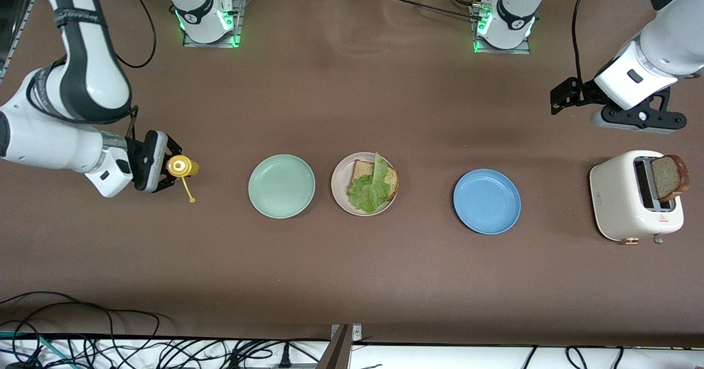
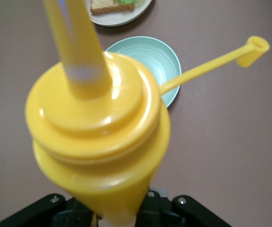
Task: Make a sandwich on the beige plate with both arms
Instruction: 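Carry the bottle back beside the mint-green plate with the right gripper, then lower the bottle onto the table with the right gripper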
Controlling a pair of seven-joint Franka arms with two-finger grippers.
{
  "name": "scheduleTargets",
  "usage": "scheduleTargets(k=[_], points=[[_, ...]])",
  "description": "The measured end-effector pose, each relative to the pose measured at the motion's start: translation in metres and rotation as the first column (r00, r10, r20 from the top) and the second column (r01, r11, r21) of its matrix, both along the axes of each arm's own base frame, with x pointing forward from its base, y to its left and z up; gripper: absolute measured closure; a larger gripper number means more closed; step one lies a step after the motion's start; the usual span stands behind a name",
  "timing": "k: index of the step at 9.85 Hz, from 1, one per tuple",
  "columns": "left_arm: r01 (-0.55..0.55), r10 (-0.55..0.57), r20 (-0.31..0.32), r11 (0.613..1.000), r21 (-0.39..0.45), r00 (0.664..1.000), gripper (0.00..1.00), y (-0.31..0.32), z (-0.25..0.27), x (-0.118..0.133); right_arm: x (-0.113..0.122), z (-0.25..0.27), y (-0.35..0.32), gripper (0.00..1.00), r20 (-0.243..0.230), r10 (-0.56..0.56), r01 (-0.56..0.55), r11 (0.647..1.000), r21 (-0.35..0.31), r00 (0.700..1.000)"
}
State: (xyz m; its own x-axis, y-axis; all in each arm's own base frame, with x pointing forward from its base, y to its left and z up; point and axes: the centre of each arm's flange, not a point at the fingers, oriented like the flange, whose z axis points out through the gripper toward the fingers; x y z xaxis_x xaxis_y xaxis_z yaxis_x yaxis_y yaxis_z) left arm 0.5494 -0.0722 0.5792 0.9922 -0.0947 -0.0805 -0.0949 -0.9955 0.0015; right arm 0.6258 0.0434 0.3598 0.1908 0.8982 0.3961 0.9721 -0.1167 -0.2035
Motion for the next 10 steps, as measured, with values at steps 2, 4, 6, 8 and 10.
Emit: scheduleTargets(k=[2, 4, 6, 8, 10], points=[[0.0, 0.0, 0.0, 1.0, 0.0, 1.0, 0.0, 0.0, 0.0, 0.0, -0.003, -0.044, -0.026, 0.7, 0.036, 0.07, -0.074, 0.989, 0.128, 0.997], [0.0, 0.0, 0.0, 1.0, 0.0, 1.0, 0.0, 0.0, 0.0, 0.0, -0.004, -0.089, -0.041, 0.7, 0.057, 0.12, -0.129, 0.975, 0.18, 0.991], [0.0, 0.0, 0.0, 1.0, 0.0, 1.0, 0.0, 0.0, 0.0, 0.0, -0.005, -0.119, -0.045, 0.7, 0.061, 0.137, -0.147, 0.966, 0.212, 0.989], [0.0, 0.0, 0.0, 1.0, 0.0, 1.0, 0.0, 0.0, 0.0, 0.0, -0.008, -0.148, -0.044, 0.7, 0.09, 0.157, -0.176, 0.95, 0.259, 0.983], [0.0, 0.0, 0.0, 1.0, 0.0, 1.0, 0.0, 0.0, 0.0, 0.0, -0.008, -0.17, -0.047, 0.7, 0.109, 0.165, -0.188, 0.949, 0.253, 0.98]])
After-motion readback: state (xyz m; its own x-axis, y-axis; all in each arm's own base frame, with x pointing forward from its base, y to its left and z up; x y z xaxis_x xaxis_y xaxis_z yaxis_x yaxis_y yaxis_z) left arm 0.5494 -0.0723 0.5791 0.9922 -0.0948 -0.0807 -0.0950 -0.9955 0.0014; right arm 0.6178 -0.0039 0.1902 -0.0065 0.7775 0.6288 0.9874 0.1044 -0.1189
